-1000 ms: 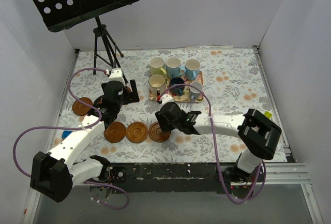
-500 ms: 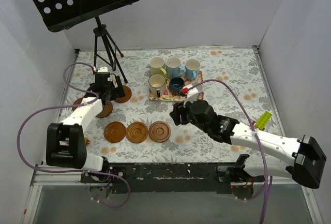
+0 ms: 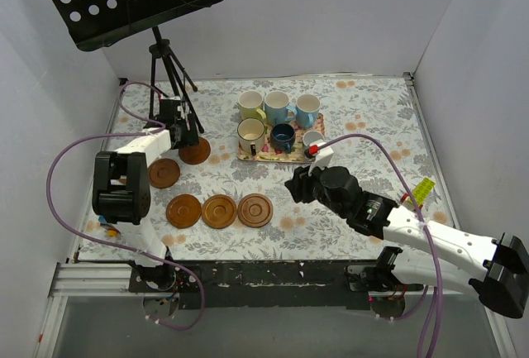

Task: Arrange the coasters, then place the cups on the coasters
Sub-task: Move the coaster to the center of the board.

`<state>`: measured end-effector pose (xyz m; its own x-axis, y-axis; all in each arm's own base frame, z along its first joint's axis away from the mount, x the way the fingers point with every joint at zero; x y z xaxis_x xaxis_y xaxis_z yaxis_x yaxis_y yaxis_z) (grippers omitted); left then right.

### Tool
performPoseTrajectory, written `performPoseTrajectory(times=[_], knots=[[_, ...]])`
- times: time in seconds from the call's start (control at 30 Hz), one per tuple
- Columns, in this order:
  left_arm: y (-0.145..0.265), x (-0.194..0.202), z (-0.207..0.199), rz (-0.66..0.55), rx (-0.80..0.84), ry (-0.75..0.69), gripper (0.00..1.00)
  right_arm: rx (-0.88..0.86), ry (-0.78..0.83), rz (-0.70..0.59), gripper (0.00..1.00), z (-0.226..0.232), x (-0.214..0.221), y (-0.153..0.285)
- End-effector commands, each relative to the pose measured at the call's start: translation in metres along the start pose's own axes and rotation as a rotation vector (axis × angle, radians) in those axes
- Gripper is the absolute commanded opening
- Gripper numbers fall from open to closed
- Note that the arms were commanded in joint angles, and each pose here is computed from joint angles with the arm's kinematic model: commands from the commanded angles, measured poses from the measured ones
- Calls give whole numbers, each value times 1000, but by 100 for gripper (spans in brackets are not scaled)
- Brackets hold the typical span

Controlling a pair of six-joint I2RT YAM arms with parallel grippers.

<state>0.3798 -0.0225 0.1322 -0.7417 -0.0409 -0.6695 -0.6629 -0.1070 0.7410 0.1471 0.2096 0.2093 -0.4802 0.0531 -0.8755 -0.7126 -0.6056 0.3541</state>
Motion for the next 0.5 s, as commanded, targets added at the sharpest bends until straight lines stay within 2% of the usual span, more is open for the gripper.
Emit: performPoseTrajectory(times=[0.0,0.13,0.27,0.47], knots=[[4,-2,8,20,13,1,75,-17,-32,-37,52,1,-3,2],[-2,3,11,37,30,21,75,-20,-37,-23,51,2,-2,0],[-10,11,8,59,69,-3,64,-28,-49,-8,50,5,-1,-3],[-22,12,7,77,62,-7,59,-32,-55,15,48,8,-1,-8]])
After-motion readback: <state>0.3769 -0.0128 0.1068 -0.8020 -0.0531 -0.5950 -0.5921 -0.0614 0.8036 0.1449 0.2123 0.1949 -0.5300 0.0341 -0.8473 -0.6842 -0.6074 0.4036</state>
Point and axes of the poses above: each gripper's point midway between its finger pads, its own y axis back along the fingers, its own z axis along the line the jaws close on, x = y × z, the point moved 9 cm from there along y, back along the fingers, and after that the axes turned 7 degrees about -y, right-handed, at the moved point
